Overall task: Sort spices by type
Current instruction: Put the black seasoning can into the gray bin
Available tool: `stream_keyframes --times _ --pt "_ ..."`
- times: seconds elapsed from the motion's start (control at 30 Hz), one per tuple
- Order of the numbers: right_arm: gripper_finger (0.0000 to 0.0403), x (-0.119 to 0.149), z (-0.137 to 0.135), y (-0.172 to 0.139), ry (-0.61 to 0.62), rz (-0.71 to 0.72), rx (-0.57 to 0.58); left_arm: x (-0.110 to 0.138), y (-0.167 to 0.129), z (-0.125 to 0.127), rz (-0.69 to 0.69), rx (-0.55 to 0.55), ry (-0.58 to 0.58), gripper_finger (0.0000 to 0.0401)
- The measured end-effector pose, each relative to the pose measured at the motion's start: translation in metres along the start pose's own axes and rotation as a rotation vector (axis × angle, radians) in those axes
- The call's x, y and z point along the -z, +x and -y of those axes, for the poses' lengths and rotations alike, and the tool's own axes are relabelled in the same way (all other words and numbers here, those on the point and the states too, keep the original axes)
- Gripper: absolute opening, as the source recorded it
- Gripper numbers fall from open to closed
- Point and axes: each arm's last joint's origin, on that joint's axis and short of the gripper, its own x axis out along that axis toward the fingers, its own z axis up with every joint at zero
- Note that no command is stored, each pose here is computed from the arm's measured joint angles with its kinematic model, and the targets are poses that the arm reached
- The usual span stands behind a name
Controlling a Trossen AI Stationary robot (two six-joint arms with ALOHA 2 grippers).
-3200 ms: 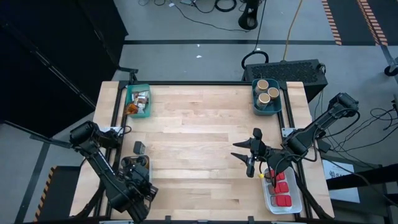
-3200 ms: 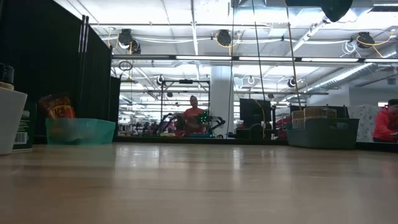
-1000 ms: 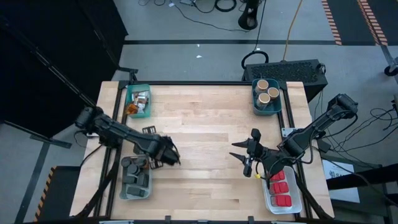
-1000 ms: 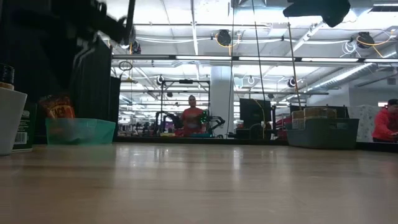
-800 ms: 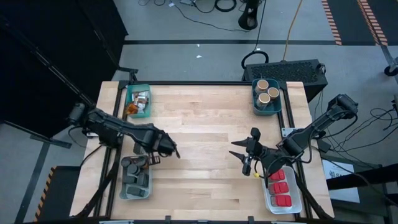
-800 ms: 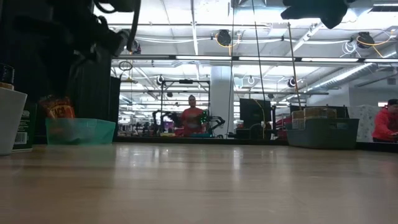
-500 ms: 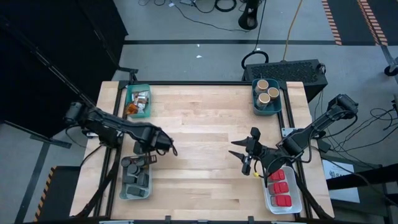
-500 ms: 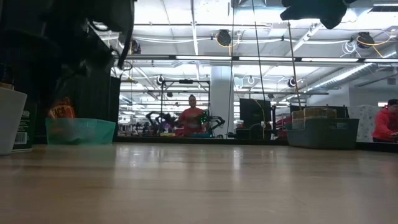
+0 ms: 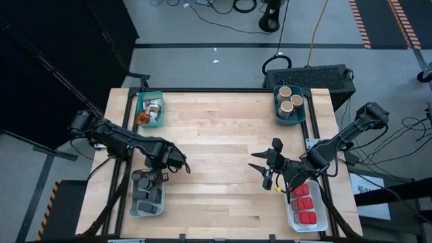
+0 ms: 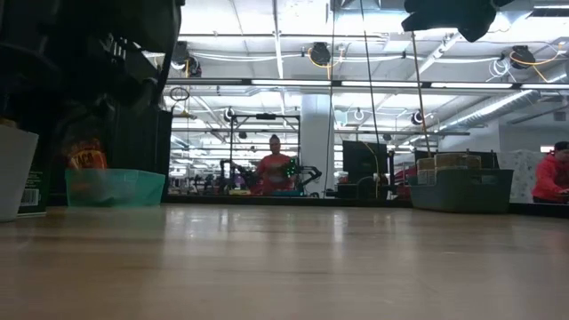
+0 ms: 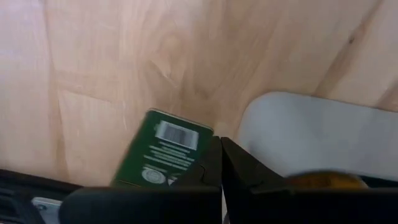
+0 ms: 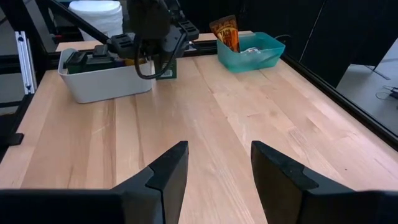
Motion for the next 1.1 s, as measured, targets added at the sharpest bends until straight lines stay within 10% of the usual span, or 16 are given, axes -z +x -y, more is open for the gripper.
stream_keyframes --times 0.6,1.1 --pt "0.0160 0.000 0.000 0.000 0.000 0.000 0.000 0.008 0.001 0.017 -0.022 0.059 -0.006 0.0000" --pt "0.0160 0.005 0.001 0.002 0.035 -0.013 0.044 0.024 -0.004 0.007 -0.112 -0.130 -0.008 0.0000"
